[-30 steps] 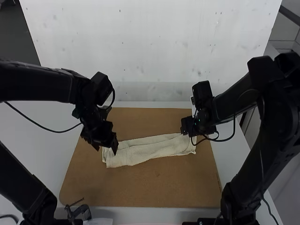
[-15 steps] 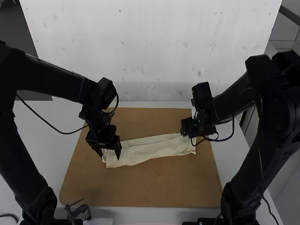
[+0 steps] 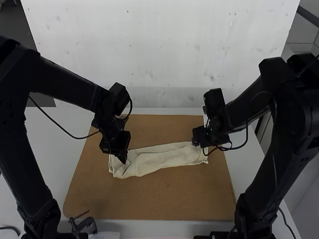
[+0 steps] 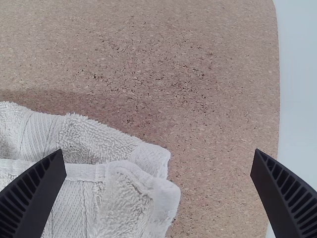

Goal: Fold the towel.

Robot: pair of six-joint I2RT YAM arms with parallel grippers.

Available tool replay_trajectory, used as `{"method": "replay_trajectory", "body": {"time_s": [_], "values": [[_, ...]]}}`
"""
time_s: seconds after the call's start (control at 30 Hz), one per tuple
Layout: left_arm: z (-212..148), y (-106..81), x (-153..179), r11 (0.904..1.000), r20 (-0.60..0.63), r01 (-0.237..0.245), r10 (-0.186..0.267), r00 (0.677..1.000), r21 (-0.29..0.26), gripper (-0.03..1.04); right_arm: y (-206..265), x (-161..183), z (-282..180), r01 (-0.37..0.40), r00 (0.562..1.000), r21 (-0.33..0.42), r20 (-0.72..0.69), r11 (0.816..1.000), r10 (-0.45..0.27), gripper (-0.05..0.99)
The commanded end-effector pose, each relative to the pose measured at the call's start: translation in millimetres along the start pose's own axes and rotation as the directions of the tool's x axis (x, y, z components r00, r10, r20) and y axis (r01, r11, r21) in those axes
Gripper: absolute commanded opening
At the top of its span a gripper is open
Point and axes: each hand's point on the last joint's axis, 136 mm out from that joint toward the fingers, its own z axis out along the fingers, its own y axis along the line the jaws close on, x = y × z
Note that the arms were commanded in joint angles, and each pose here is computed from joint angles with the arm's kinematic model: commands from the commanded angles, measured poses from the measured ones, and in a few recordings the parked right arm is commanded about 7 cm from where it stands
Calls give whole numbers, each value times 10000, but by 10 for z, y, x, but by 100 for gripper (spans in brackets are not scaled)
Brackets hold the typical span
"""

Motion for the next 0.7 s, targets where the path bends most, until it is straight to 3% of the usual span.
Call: {"method": "replay_trajectory", "body": {"time_s": [0.0, 0.17, 0.3, 0.67], "values": [[-85, 35, -73, 9999, 463, -17, 25, 9989, -171, 2, -102, -87, 5, -345, 9993, 259, 176, 9991, 340, 95], [-250, 113, -188, 9998, 1085, 101, -81, 9941, -178, 2, -102, -80, 1, -329, 9993, 259, 175, 9991, 325, 95], [-392, 271, -300, 9983, 1676, 273, -181, 9857, -523, 2, -103, -74, -4, -329, 9993, 259, 175, 9991, 325, 95], [-328, 763, -249, 9849, 1471, 1141, -947, 9846, -1303, 2, -86, -90, -32, -313, 9992, 223, 274, 9993, 306, 95]]}}
